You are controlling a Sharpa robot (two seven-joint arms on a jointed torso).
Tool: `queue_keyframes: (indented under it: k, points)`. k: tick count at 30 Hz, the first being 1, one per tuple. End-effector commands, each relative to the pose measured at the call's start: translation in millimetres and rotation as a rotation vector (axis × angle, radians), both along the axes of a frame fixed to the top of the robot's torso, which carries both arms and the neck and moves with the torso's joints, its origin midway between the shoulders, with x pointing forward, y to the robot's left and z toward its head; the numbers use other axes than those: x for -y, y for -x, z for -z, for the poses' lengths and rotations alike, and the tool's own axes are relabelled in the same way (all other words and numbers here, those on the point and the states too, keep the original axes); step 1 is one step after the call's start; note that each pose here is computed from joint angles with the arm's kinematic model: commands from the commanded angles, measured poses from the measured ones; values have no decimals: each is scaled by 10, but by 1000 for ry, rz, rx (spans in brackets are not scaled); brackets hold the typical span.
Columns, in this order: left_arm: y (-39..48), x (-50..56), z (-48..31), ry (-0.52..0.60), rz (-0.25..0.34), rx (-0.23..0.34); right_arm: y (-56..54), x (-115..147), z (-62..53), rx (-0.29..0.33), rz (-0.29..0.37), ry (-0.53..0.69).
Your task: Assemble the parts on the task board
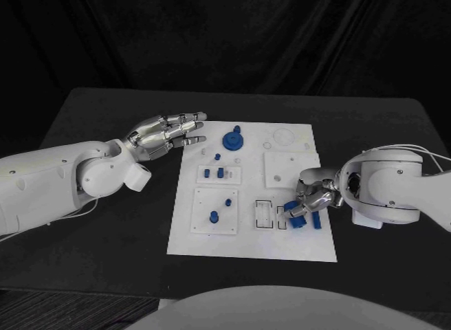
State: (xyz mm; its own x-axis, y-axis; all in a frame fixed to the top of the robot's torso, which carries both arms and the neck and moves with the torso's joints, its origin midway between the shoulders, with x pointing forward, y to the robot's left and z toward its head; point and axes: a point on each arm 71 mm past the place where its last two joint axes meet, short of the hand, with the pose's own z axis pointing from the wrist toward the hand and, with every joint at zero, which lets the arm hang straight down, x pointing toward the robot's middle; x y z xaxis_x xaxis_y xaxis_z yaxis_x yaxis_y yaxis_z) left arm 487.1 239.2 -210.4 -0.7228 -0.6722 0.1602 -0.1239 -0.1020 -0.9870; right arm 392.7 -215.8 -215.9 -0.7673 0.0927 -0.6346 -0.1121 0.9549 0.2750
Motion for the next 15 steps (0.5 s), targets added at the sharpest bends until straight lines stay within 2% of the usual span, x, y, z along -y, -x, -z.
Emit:
queue_keyframes:
  k: [1, 5, 11, 15]
  points:
    - [13, 21, 4, 12, 20, -5, -1, 39, 46, 10, 58, 19]
    - [15, 20, 6, 11, 21, -6, -3, 42, 33, 21, 78, -9]
    - [16, 13, 8, 10, 20, -7, 32, 80, 16, -12, 145, -90]
    - [15, 11, 9, 9, 19, -7, 49, 100, -34, -20, 178, -133]
